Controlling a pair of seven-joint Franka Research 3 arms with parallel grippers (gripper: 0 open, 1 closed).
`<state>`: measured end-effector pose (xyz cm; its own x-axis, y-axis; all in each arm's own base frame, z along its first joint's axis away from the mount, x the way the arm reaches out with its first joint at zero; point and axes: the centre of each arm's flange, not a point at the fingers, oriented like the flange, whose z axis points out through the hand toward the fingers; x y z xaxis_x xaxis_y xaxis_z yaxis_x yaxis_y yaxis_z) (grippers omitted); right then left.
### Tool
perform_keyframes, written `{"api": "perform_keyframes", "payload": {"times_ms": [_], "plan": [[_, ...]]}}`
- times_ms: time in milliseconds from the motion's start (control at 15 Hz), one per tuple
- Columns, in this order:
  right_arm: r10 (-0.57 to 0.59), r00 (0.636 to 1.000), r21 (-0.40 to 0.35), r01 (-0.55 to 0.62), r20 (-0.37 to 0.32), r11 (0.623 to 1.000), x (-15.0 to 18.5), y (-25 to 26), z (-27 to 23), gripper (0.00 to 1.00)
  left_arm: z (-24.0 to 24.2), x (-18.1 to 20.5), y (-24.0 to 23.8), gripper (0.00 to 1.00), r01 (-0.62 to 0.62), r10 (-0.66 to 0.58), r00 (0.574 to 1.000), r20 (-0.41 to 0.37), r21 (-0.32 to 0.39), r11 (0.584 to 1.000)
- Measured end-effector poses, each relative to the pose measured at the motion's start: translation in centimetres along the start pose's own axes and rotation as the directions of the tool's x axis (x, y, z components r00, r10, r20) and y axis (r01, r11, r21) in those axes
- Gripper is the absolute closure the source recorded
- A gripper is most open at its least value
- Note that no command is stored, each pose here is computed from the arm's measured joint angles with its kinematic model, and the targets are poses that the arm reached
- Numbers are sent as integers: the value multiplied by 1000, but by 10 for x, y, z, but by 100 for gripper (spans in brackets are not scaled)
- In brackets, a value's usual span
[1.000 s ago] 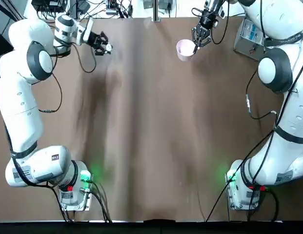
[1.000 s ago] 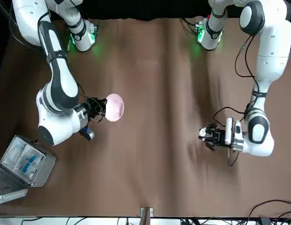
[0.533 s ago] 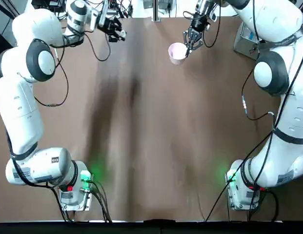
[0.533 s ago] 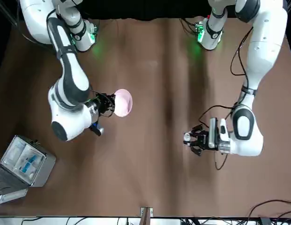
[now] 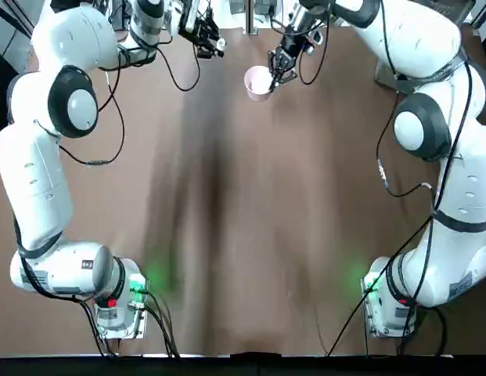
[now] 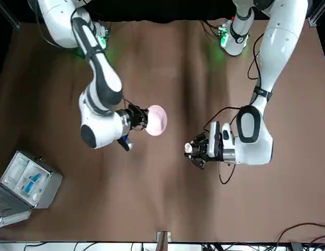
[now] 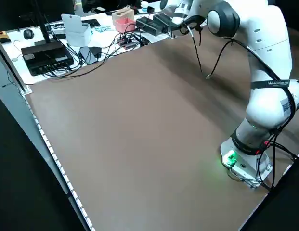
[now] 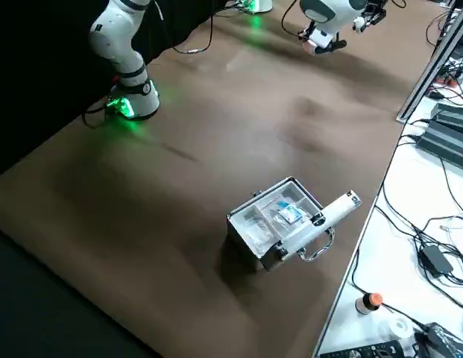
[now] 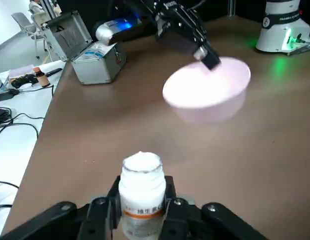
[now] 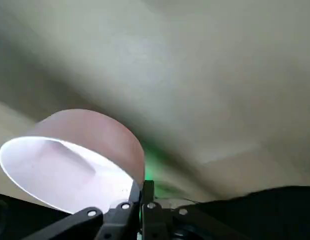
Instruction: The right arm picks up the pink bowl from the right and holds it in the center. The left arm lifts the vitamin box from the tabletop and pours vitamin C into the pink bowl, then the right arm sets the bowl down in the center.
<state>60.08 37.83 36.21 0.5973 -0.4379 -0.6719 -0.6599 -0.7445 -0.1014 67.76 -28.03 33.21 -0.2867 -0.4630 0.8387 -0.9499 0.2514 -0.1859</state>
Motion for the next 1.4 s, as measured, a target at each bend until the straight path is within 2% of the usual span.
{"api": "perform_keyframes", "payload": {"times_ms": [267,600,800,1000,1400], "plan": [[50,999,32,-50,-14,998,-14,-19,21,98,24,24,0,65,-49,51,995,84,-16,999],[162,987,36,-161,-18,986,-11,-39,67,98,24,33,0,65,-92,96,987,126,-39,995],[221,975,46,-222,27,974,-5,-44,76,98,25,35,1,65,-119,128,978,163,-65,991],[260,963,45,-264,77,963,-3,-46,81,98,30,35,4,65,-158,181,957,226,-118,980],[315,942,-9,-316,119,949,-13,-45,79,98,34,35,6,65,-250,318,883,345,-228,941]]}}
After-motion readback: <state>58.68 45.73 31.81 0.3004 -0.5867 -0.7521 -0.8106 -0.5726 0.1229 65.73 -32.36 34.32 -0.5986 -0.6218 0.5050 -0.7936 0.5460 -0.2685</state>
